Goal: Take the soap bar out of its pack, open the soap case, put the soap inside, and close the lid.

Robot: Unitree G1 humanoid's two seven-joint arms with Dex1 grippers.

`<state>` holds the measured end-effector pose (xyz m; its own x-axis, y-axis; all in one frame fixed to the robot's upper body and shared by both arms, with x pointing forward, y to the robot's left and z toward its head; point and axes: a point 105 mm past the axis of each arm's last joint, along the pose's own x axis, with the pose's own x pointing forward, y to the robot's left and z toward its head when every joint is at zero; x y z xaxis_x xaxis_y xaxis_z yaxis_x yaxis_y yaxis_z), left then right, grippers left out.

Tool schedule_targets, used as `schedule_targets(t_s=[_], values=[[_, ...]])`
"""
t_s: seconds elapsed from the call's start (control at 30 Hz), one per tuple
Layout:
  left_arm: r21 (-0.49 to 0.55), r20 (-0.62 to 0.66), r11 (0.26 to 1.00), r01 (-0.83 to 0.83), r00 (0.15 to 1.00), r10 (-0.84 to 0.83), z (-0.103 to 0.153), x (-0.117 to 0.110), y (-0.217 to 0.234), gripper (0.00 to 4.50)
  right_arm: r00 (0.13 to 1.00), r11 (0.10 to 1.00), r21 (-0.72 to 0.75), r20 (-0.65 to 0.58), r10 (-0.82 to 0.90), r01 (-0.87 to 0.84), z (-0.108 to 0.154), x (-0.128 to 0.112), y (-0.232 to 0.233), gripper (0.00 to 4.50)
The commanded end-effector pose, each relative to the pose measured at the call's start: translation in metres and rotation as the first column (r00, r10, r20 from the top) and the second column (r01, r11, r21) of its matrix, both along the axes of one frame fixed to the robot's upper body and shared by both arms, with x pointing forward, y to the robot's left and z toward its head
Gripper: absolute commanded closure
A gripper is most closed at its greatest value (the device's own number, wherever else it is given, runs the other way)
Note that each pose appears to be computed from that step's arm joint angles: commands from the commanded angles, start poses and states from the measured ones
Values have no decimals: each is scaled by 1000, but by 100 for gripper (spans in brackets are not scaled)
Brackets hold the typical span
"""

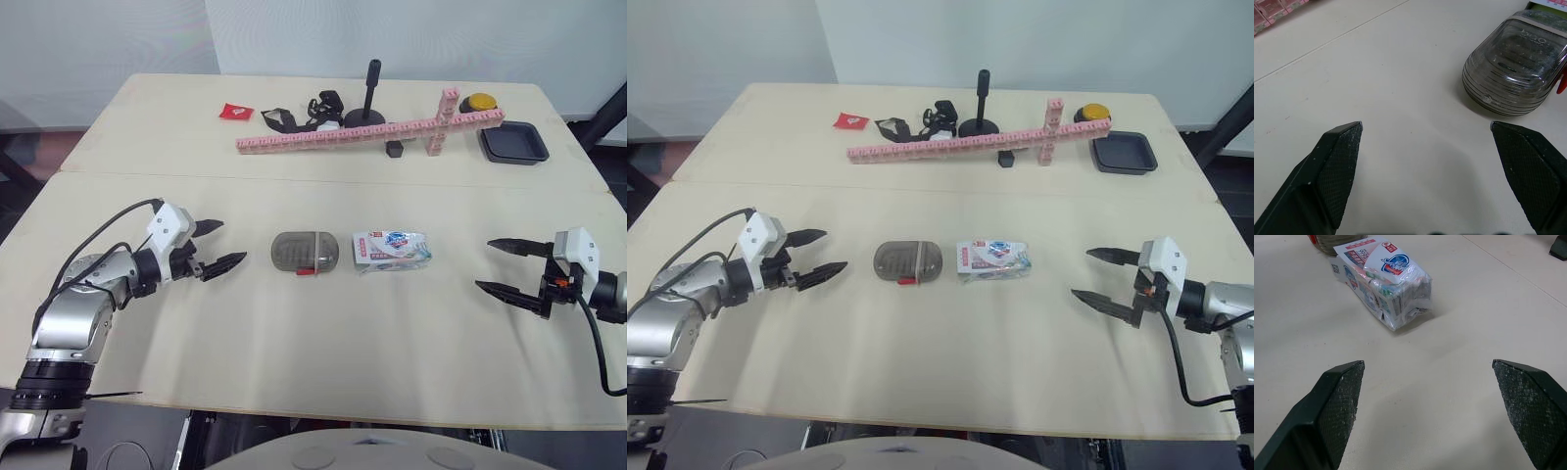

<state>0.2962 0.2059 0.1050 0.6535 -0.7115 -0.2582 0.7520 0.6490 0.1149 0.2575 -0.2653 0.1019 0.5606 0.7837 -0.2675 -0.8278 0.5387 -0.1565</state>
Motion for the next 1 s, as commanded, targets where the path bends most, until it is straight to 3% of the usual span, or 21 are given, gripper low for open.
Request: schedule_targets(t_s=[0.03, 0.63, 1.0], values=[[35, 45, 999, 14, 999, -15, 8, 2, 3, 2, 999, 1000, -14, 46, -26, 27, 11, 6, -3, 0], [19, 22, 995, 93, 995, -94, 4, -1, 3, 2, 997, 996, -78, 54, 48, -44, 9, 4, -6, 0], [13, 74, 933, 359, 930, -359, 28, -11, -39, 2, 957, 942, -190, 36, 287, -275, 34, 23, 38, 0]])
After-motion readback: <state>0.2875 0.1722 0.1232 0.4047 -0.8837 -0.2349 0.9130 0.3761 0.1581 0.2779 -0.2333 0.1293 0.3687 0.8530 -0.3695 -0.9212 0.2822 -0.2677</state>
